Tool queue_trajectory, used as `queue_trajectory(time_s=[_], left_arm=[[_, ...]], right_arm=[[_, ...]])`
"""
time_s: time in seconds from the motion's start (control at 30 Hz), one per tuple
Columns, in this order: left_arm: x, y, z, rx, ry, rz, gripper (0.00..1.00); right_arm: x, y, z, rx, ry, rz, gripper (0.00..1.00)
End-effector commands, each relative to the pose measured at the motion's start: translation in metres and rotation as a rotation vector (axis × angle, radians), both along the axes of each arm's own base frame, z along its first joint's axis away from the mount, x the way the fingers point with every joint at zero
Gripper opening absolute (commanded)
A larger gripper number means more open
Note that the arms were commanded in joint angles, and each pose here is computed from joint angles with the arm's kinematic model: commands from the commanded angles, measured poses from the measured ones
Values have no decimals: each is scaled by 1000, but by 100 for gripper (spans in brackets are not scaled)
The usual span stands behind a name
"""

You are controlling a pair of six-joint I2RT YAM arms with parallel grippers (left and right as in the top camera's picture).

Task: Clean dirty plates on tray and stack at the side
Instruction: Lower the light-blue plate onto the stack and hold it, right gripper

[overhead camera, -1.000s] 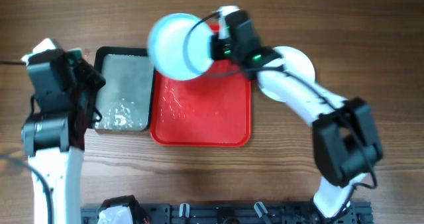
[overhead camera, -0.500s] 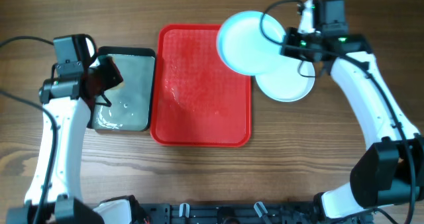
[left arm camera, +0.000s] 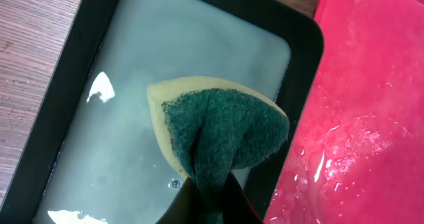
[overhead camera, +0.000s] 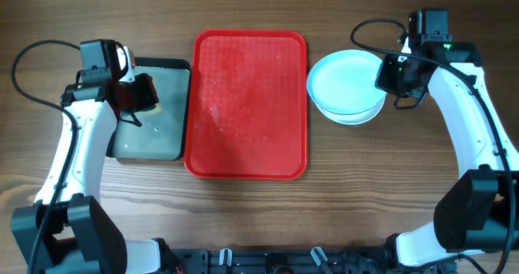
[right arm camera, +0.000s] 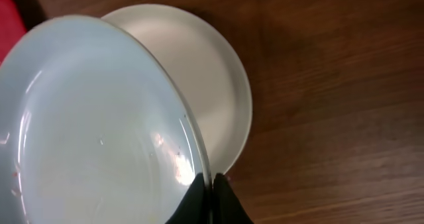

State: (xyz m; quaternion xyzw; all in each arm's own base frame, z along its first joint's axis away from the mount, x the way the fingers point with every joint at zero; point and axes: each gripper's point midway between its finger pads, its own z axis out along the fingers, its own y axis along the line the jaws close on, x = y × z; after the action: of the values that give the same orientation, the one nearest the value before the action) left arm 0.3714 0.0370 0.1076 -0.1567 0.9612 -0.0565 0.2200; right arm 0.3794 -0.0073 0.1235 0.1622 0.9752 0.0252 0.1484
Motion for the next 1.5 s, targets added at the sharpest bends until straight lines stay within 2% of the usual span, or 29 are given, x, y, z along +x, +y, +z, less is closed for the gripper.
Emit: queue_trajectory(time_s=[0.0,0.43,0.93,1.3,1.47], left_arm=[[1,-4,-6,-9,9,-31,6],[5,-14,-6,9,-3,-100,6],[10,-23,-5,20,-22,-132,8],[9,-23,-5,19,-18,-132,7],[9,-23,-5,19,-16,-132,7]], right_arm=[[-3,-20,-4,-104,21,-69,4],[-4,-20,-57,-98,-27,-90,4],[-2,-10,-74,-45,-60,-76,5],[-4,-10,-96,-42,-7,-74,5],[-5,-9,-103,-36,10,-72,26]])
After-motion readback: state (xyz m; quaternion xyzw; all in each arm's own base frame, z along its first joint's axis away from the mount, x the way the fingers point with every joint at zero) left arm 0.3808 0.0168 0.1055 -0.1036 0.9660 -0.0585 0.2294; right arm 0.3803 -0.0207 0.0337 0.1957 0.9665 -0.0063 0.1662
